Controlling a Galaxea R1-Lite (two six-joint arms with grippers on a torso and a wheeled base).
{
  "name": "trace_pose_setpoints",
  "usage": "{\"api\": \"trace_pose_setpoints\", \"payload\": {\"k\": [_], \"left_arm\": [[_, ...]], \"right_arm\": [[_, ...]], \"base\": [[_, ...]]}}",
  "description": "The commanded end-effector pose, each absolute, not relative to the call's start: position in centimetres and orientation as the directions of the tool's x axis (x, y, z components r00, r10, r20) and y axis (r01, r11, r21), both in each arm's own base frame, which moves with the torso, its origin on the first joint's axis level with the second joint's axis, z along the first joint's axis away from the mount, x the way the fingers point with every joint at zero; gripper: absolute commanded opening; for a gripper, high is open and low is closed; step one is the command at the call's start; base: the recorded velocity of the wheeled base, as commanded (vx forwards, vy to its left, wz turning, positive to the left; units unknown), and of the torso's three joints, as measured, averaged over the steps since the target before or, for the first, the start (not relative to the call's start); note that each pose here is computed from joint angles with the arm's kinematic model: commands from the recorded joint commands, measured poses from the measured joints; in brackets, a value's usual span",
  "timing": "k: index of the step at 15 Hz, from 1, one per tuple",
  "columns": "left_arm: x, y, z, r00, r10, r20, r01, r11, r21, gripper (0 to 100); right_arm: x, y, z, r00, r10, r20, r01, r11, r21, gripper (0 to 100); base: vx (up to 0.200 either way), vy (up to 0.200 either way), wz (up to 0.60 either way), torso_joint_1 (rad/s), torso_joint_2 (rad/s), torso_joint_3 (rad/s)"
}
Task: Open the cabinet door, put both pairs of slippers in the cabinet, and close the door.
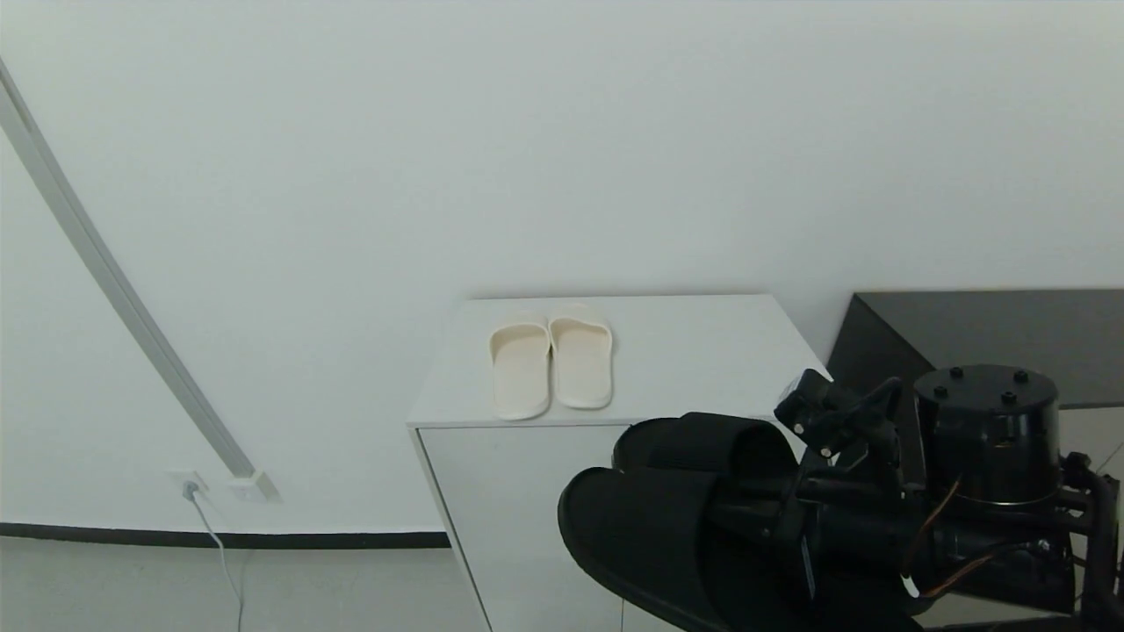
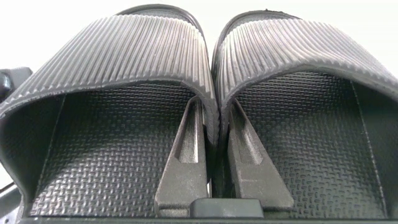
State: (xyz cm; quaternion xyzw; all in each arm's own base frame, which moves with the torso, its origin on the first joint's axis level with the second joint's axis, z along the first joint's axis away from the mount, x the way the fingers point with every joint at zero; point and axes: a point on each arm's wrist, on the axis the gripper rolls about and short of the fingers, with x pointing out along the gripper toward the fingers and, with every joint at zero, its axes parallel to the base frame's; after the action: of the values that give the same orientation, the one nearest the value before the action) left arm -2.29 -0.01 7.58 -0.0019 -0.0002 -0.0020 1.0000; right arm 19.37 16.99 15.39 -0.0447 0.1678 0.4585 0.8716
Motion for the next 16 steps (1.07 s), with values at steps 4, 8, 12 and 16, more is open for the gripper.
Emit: {"api": "trace_pose_setpoints", "payload": {"k": [4, 8, 12, 16], "left_arm": [[-2.29, 0.0, 7.57, 1.0, 0.0, 0.0, 0.0, 1.0, -0.005, 0], [-2.28, 0.0, 7.55, 1.0, -0.002, 0.0, 0.002, 1.0, -0.005, 0], [-2.29, 0.0, 7.59, 1.0, 0.0, 0.002, 0.0, 1.0, -0.005, 0], [-2.29, 0.0, 7.57, 1.0, -0.002, 0.0, 0.002, 1.0, -0.017, 100]], "right_arm": [[19.14, 16.93, 15.38, 0.524, 0.79, -0.319, -0.817, 0.572, 0.072, 0], [19.13, 16.98, 15.11, 0.52, 0.788, -0.329, -0.818, 0.571, 0.075, 0], [18.76, 17.12, 14.92, 0.509, 0.795, -0.332, -0.825, 0.56, 0.075, 0], [18.43, 17.35, 14.8, 0.496, 0.802, -0.335, -0.834, 0.547, 0.075, 0]], "base": [[0.0, 0.0, 0.0, 0.0, 0.0, 0.0], [0.0, 0.0, 0.0, 0.0, 0.0, 0.0], [0.0, 0.0, 0.0, -0.058, 0.14, 0.076], [0.0, 0.0, 0.0, -0.157, 0.36, 0.195]]}}
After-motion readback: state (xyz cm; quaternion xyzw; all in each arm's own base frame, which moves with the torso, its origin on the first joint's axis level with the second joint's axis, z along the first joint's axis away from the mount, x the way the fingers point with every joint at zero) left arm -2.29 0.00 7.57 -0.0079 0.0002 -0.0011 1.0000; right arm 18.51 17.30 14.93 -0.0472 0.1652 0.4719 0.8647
